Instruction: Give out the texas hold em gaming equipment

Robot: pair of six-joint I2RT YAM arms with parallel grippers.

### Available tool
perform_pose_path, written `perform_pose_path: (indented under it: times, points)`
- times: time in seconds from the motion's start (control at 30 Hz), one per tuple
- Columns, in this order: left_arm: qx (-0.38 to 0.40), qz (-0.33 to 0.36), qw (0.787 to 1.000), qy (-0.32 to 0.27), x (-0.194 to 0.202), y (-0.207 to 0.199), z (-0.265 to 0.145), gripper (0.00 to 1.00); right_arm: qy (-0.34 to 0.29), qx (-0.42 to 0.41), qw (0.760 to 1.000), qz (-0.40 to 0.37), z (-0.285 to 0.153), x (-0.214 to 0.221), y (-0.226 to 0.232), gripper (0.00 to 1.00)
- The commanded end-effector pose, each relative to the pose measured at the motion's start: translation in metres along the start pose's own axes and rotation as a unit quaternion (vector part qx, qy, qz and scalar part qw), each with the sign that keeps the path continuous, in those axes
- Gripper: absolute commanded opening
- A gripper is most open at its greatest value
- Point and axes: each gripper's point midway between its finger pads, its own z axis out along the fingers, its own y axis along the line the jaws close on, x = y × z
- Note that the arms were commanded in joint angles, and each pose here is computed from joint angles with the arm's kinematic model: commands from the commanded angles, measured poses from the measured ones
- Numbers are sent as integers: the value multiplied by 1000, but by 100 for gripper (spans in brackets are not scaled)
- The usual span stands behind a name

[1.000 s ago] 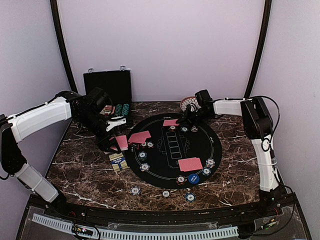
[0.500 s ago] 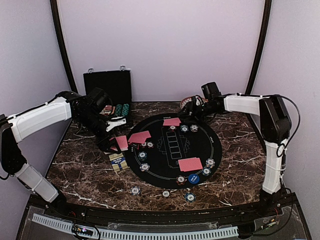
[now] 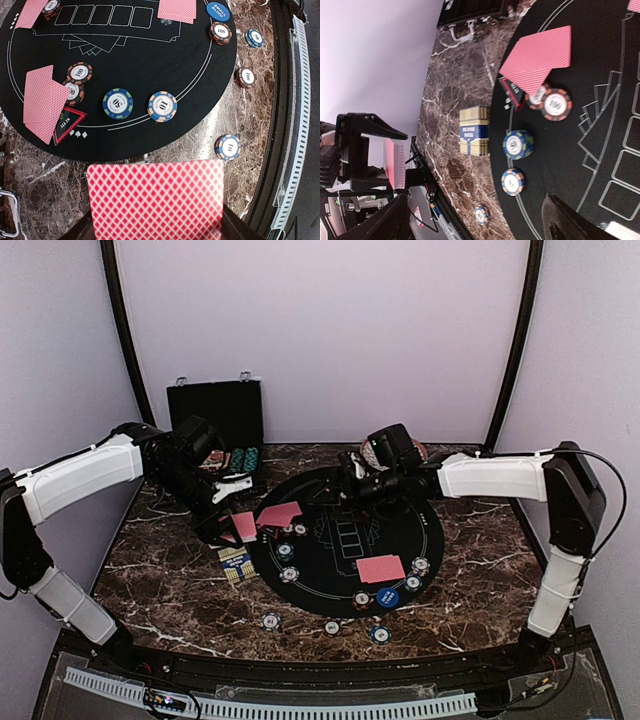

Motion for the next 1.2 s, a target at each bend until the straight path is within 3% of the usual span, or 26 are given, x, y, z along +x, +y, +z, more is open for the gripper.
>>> perform_pose_path:
  times: [0.0, 0.47, 1.17]
  points:
    - [-1, 4, 1000, -25, -11, -3, -14, 0, 0, -79, 997, -24, 13, 15, 51, 93]
    - [-1, 5, 1000, -29, -11, -4, -14, 0, 38, -136, 990, -14, 54, 50, 81, 91]
    - [-2, 3, 999, -36, -18, 0, -14, 0, 75, -195, 978, -9, 80, 58, 112, 90]
